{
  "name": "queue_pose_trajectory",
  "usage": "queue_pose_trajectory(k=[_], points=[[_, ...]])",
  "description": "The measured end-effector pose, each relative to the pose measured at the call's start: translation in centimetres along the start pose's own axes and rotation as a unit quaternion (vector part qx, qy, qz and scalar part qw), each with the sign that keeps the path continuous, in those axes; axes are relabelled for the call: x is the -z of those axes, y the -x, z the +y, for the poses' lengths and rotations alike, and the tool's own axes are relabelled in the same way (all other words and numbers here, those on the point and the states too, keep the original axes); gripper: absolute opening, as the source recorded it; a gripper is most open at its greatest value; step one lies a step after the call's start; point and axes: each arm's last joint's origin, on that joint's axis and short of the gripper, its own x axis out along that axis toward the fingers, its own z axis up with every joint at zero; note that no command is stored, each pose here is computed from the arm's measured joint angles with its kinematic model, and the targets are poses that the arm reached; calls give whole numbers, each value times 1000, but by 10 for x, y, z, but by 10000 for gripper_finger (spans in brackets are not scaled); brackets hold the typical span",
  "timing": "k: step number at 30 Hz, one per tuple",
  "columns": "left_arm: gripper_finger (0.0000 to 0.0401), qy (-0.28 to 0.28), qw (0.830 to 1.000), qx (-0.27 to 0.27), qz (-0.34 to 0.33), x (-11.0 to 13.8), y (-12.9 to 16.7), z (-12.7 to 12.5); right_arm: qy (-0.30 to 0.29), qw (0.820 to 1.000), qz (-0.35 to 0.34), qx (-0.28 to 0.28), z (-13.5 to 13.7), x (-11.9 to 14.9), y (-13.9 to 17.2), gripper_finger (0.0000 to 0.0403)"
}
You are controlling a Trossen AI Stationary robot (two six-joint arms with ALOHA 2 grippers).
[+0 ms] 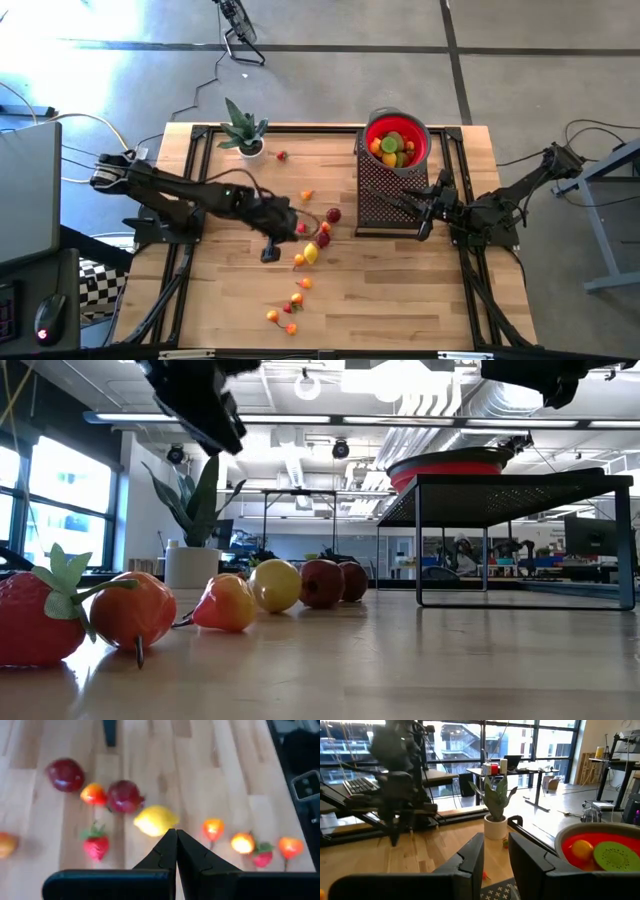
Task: Pick & Place Fruit
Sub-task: Put the strawberry into the strainer bowl on the shelf
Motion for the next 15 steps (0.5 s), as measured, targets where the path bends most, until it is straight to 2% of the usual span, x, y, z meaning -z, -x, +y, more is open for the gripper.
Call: queue_pose_trajectory(k=[9,15], points=[[1,-1,1000,-17,-7,11,-1,-43,-8,1000,-5,-1,0,-1,0,81],[1,-18,1000,-10,-9,14,0,-57,-41,999,-4,-4,0,-1,0,81]])
